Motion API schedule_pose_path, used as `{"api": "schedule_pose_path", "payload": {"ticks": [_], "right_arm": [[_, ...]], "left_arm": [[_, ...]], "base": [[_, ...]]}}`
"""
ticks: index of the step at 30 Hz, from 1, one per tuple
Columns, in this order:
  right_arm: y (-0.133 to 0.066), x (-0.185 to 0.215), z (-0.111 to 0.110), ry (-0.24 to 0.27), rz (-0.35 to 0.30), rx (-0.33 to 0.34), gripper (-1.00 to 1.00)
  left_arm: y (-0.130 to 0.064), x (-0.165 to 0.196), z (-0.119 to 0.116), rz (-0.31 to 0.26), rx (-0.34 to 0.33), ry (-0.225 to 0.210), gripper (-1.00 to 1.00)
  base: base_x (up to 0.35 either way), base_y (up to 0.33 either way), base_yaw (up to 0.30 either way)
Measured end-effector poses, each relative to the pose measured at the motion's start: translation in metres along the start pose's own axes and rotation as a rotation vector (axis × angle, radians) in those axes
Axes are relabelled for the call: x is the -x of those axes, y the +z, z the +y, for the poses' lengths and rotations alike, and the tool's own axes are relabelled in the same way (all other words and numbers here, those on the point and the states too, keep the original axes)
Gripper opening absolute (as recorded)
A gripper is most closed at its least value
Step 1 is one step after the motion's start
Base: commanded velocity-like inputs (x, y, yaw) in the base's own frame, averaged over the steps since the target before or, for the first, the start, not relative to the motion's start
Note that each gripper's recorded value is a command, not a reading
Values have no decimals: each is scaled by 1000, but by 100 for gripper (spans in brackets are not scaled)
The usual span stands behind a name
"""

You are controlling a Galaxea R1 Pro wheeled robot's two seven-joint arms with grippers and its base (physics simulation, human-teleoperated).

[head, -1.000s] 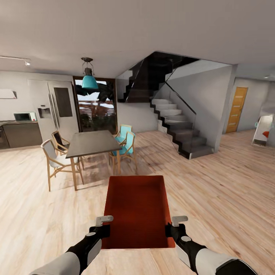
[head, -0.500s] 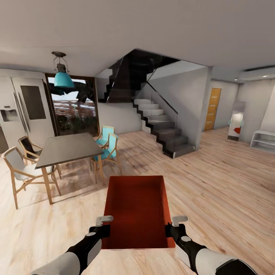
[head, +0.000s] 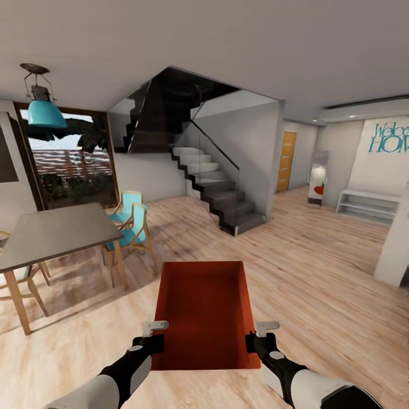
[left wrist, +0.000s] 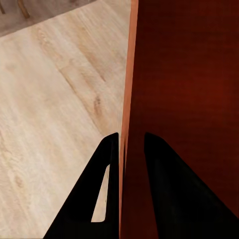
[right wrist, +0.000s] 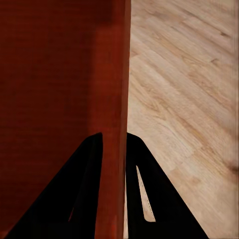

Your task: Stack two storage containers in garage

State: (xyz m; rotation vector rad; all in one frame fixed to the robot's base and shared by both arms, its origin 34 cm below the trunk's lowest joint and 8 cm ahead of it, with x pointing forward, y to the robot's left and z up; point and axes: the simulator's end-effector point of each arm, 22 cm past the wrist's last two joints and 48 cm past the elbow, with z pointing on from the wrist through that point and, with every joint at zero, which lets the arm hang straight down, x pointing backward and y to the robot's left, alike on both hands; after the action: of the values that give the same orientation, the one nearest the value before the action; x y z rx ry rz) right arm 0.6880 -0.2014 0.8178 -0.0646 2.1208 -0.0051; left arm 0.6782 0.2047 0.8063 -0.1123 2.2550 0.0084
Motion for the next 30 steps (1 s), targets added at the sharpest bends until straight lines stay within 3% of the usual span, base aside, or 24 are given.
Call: {"api": "schedule_pose_path", "payload": {"ticks": [12,30], "right_arm": [[0,1,1,-1,-1,0,-100],[0,0,1,0,0,-1,-100]], "left_arm": [[0,0,1,-1,-1,0,-100],[0,0,1,0,-1,0,-100]], "base": [[322,0,-35],[322,0,-273]]}}
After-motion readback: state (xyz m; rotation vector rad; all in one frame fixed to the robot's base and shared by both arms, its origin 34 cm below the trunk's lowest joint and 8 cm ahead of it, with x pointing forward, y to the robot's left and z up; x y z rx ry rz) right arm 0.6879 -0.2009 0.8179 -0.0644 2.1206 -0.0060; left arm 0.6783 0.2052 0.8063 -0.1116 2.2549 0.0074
